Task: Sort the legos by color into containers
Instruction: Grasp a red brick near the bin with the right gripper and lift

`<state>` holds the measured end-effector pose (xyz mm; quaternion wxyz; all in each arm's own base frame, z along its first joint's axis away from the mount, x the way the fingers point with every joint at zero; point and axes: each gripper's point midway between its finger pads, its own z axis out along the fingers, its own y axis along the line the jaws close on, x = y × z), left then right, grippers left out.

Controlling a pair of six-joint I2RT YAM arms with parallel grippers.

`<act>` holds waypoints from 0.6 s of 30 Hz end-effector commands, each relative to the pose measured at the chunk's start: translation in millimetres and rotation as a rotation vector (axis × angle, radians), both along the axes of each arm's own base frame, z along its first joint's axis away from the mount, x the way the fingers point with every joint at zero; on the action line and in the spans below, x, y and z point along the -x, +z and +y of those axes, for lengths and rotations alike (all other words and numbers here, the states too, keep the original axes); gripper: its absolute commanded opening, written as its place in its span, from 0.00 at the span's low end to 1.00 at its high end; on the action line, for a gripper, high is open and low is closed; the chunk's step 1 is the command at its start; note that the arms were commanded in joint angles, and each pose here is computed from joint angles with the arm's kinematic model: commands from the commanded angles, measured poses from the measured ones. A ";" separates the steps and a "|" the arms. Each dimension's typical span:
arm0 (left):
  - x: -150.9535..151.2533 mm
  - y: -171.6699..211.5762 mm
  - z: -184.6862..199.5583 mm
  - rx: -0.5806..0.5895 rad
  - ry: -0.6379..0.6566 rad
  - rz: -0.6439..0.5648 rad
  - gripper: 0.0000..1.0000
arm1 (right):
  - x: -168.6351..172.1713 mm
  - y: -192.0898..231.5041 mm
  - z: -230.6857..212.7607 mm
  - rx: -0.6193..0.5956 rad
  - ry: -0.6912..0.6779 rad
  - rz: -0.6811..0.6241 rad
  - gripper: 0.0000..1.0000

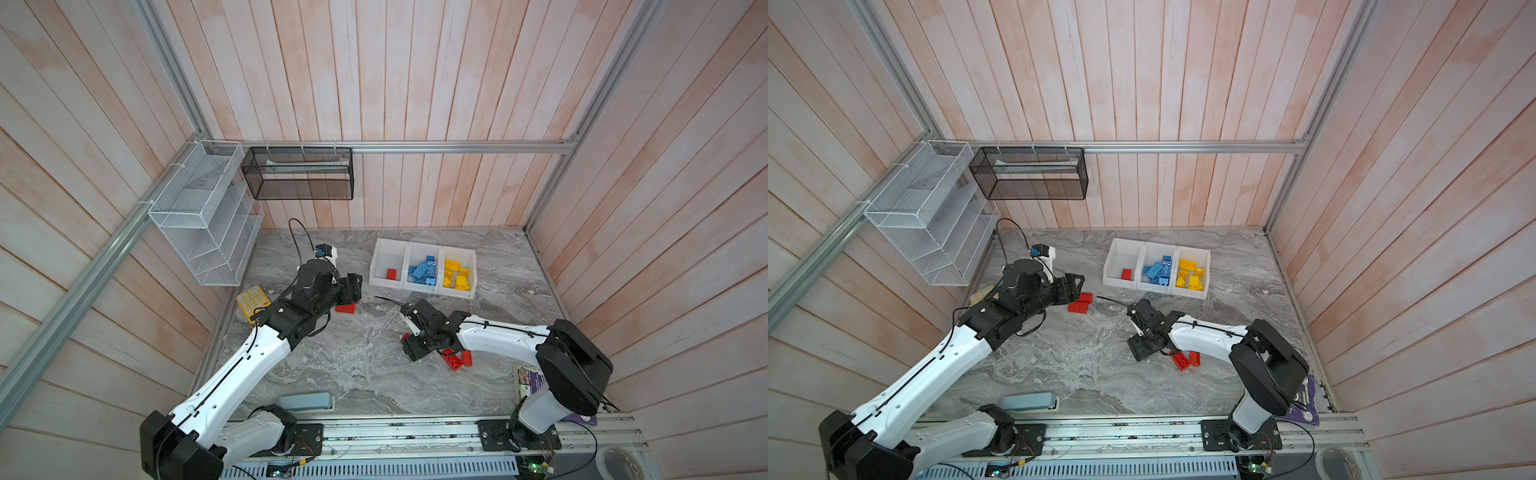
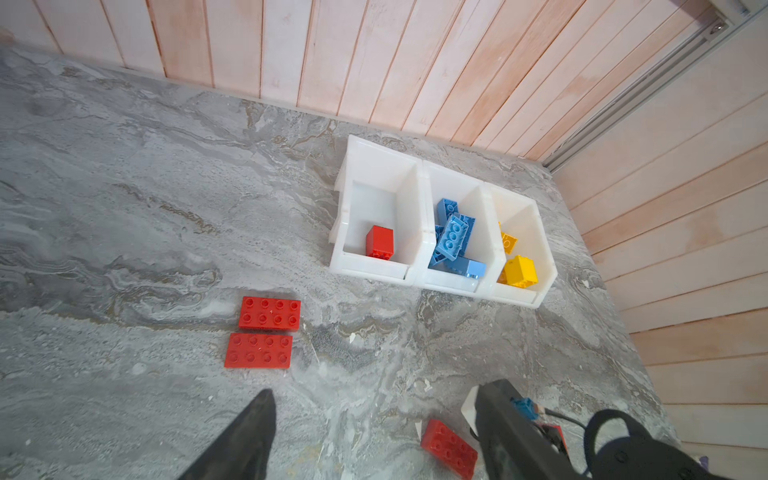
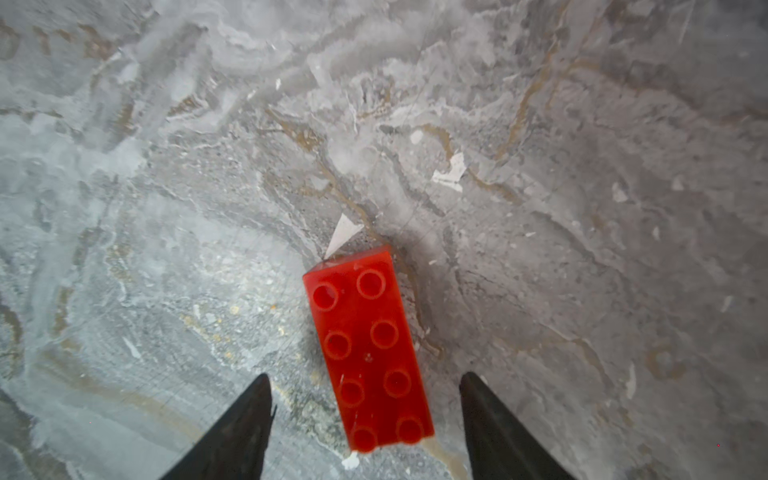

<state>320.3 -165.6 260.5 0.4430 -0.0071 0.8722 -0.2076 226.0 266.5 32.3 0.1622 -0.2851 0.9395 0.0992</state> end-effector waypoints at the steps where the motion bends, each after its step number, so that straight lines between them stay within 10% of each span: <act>1: 5.5 -6.0 13.8 -0.032 0.046 0.013 0.77 | -0.5 -4.5 -3.3 0.046 -0.014 0.010 0.55; 6: 5.2 2.8 16.4 -0.053 0.047 -0.002 0.77 | 1.0 -6.8 -2.1 0.046 -0.024 0.027 0.29; 18: 23.1 -30.9 25.8 -0.071 0.059 0.077 0.79 | -53.6 58.0 36.5 -0.094 -0.069 -0.040 0.22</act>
